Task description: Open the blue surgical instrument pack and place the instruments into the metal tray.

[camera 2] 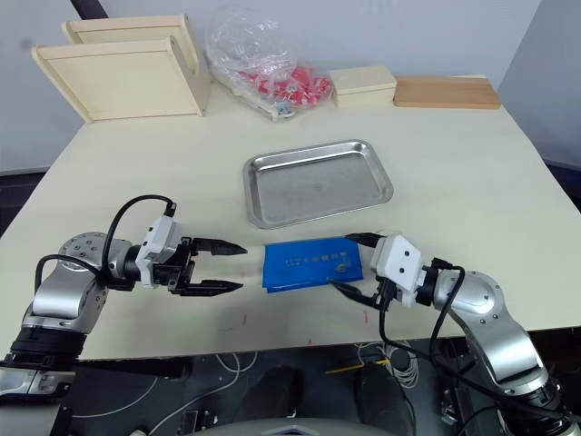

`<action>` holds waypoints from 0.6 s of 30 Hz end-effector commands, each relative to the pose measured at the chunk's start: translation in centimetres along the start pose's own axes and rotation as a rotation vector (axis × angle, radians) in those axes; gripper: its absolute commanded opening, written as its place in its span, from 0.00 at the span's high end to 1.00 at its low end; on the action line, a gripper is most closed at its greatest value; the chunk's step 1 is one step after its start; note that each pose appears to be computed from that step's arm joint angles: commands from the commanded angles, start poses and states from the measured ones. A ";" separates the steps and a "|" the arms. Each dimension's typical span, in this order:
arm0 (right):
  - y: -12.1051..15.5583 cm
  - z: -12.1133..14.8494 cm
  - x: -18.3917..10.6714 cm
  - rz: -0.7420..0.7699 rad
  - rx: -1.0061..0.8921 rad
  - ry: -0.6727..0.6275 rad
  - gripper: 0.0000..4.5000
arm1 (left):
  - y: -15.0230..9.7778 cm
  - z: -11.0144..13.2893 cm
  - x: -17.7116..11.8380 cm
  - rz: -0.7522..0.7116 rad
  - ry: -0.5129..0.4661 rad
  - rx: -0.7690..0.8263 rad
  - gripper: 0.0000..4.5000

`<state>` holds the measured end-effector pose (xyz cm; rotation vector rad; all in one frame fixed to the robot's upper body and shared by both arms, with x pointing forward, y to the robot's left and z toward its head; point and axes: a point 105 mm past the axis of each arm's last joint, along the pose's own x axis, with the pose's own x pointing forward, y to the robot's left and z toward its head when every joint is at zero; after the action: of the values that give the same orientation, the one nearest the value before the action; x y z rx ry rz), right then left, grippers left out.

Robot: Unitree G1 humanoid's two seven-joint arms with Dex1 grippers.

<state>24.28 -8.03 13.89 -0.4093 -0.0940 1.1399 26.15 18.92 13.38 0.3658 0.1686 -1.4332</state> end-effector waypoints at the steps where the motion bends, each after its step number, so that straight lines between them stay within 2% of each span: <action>1: 0.3 -0.3 0.6 -0.003 -0.121 -0.045 0.00 | -0.8 2.0 -0.4 -0.065 -0.032 0.057 0.11; 2: 0.4 -0.9 0.7 0.002 -0.161 -0.035 0.00 | -1.0 2.1 -0.4 -0.079 -0.033 0.064 0.01; 8: -0.5 -4.9 0.2 0.081 -0.451 0.070 0.00 | -1.2 2.4 -0.3 -0.112 -0.036 0.089 0.01; 18: -2.6 -5.9 0.8 0.168 -0.663 0.031 0.00 | -1.3 2.3 -0.6 -0.114 -0.017 0.119 0.01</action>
<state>28.23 -9.92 9.01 -1.0151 -0.3822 1.2509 25.11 18.30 14.77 0.4077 0.1124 -1.5219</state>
